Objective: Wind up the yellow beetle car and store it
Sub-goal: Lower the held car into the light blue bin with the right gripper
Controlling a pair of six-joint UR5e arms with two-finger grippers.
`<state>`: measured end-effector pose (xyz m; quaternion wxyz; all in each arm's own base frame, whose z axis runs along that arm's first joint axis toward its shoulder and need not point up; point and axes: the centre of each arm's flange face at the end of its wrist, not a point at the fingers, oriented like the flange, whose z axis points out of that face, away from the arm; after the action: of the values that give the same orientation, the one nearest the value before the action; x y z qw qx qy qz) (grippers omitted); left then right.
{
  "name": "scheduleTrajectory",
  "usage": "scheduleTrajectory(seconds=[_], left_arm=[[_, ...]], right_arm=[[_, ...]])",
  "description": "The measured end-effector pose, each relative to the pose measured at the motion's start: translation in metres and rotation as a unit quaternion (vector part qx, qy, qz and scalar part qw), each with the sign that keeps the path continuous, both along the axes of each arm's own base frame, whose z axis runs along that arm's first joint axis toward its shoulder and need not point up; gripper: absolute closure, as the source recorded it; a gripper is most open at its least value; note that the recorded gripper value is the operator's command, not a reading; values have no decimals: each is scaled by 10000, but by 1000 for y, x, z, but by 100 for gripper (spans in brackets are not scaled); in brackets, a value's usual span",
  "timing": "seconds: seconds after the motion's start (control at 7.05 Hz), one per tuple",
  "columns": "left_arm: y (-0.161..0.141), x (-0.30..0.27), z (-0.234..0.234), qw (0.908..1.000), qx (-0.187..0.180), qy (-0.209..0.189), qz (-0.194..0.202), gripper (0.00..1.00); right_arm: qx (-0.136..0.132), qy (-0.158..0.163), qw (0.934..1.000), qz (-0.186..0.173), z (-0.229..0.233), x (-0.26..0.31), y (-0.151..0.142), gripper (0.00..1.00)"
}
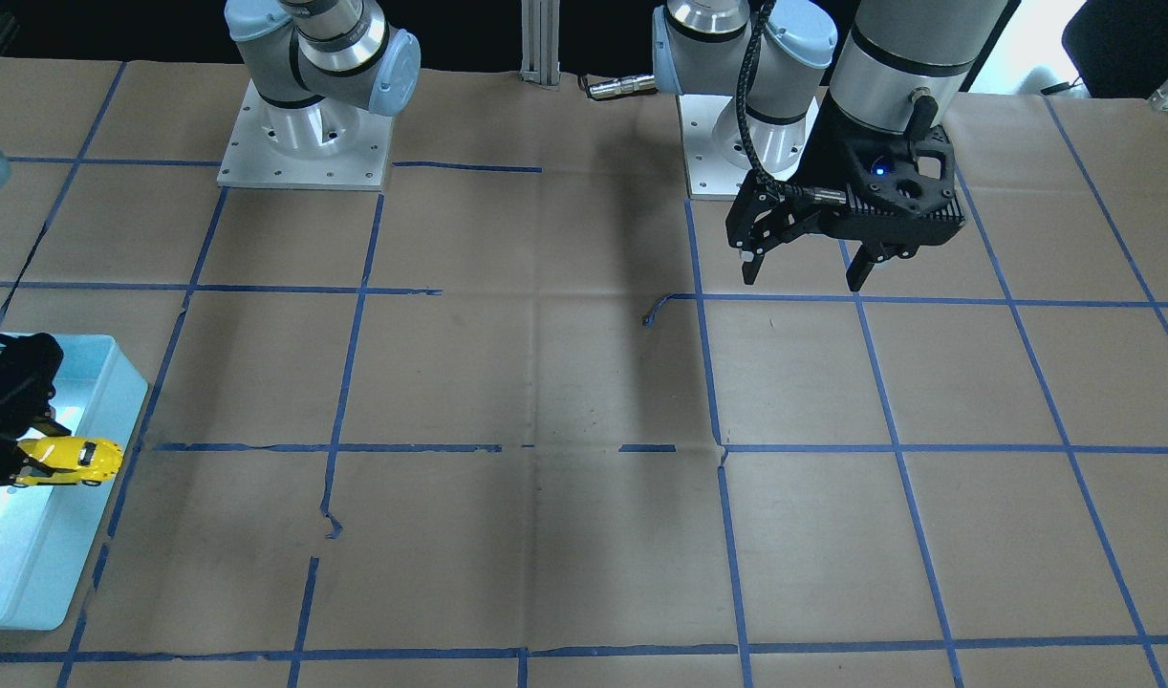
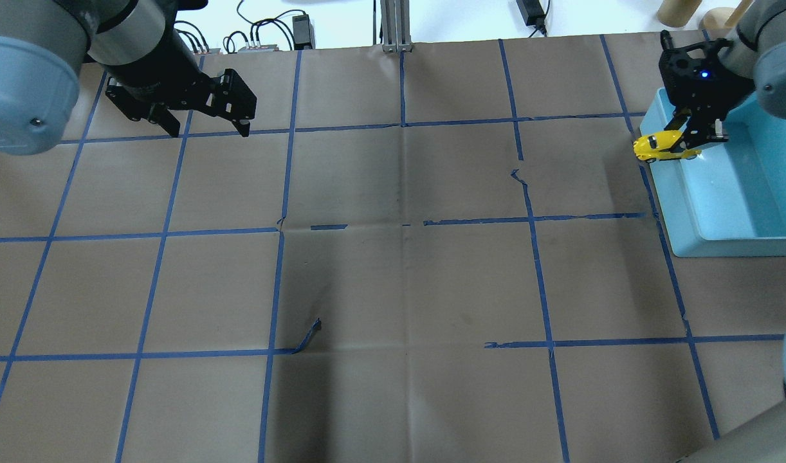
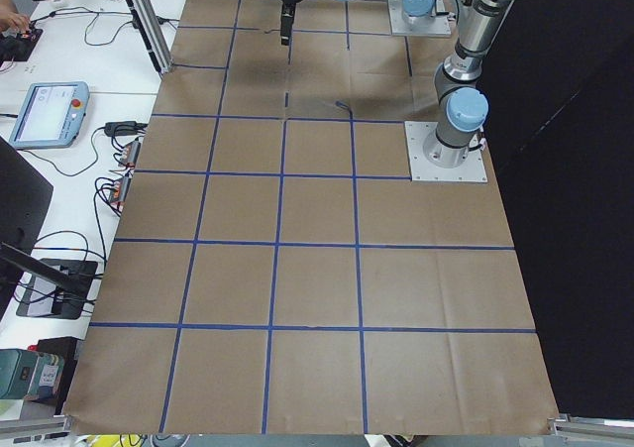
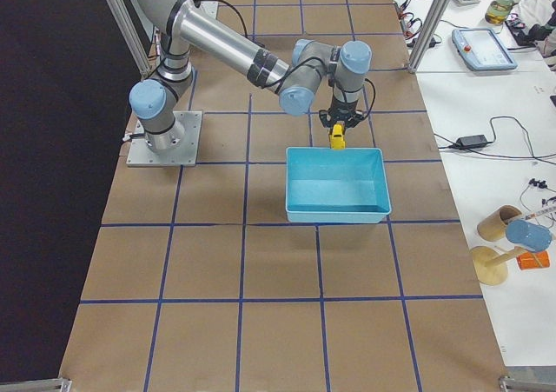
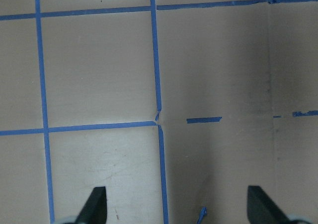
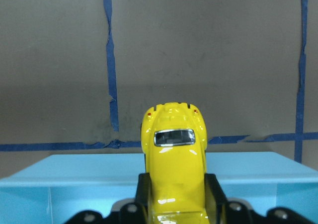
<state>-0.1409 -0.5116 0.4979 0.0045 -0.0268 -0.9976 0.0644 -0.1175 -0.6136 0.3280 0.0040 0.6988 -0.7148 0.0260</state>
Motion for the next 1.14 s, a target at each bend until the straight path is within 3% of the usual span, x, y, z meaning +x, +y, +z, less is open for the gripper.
scheduleTrajectory(seconds=[0.57, 0.85, 1.14], left_arm=[[-2, 0, -2, 10000, 15, -4, 2, 1], [-1, 0, -1, 10000, 8, -3, -2, 1], [0, 0, 0, 10000, 0, -2, -1, 1]], right_arm=[[-295, -193, 9994, -27, 13, -81, 22, 77], [-256, -240, 9965, -754, 9, -101, 27, 75], [-110, -277, 9839, -1764, -1, -105, 25, 74]])
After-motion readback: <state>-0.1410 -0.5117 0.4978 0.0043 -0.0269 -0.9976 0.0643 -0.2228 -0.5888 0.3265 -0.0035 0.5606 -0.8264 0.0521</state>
